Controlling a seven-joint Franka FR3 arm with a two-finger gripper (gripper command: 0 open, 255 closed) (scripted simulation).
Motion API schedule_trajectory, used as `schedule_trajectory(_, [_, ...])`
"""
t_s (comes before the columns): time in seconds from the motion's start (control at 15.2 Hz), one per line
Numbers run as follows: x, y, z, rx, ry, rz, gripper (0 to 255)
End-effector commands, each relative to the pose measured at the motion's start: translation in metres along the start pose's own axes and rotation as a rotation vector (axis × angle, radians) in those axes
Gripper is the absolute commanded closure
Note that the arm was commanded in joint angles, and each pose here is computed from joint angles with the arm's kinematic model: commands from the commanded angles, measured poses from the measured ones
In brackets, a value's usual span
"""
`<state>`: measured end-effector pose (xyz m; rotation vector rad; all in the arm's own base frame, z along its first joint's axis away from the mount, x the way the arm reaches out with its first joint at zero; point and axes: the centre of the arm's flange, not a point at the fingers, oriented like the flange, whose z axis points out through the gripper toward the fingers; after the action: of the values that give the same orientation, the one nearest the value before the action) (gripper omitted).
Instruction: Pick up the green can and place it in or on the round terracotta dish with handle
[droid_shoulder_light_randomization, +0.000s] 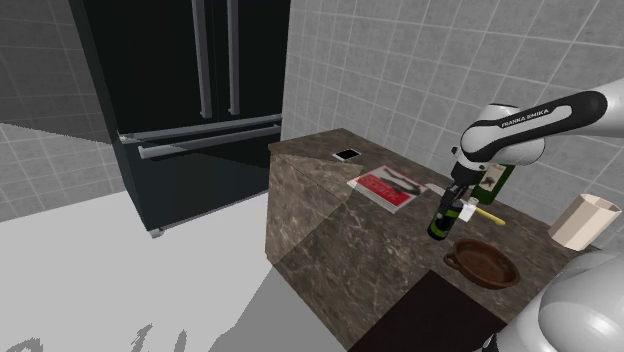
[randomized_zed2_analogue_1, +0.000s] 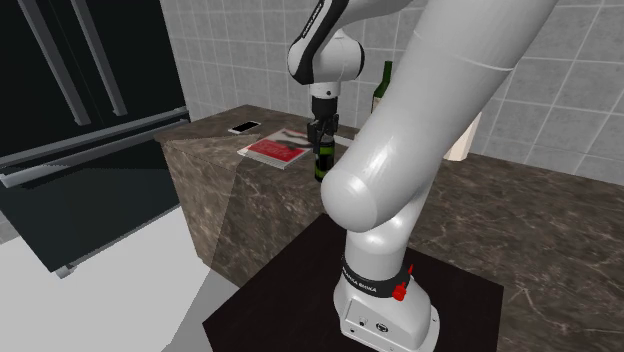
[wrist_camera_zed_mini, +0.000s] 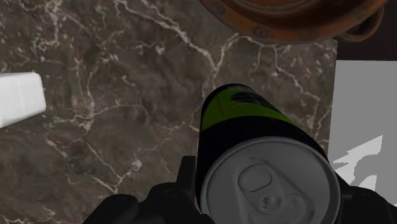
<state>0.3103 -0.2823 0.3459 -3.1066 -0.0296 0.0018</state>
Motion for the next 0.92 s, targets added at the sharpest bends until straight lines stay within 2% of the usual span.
schedule_trajectory(0.0, [0.000, 0.000, 0.000, 0.000, -0.001, 0.000, 255])
schedule_trajectory(0.86, [0.000, -0.002, -0.063, 0.000, -0.001, 0.000, 255])
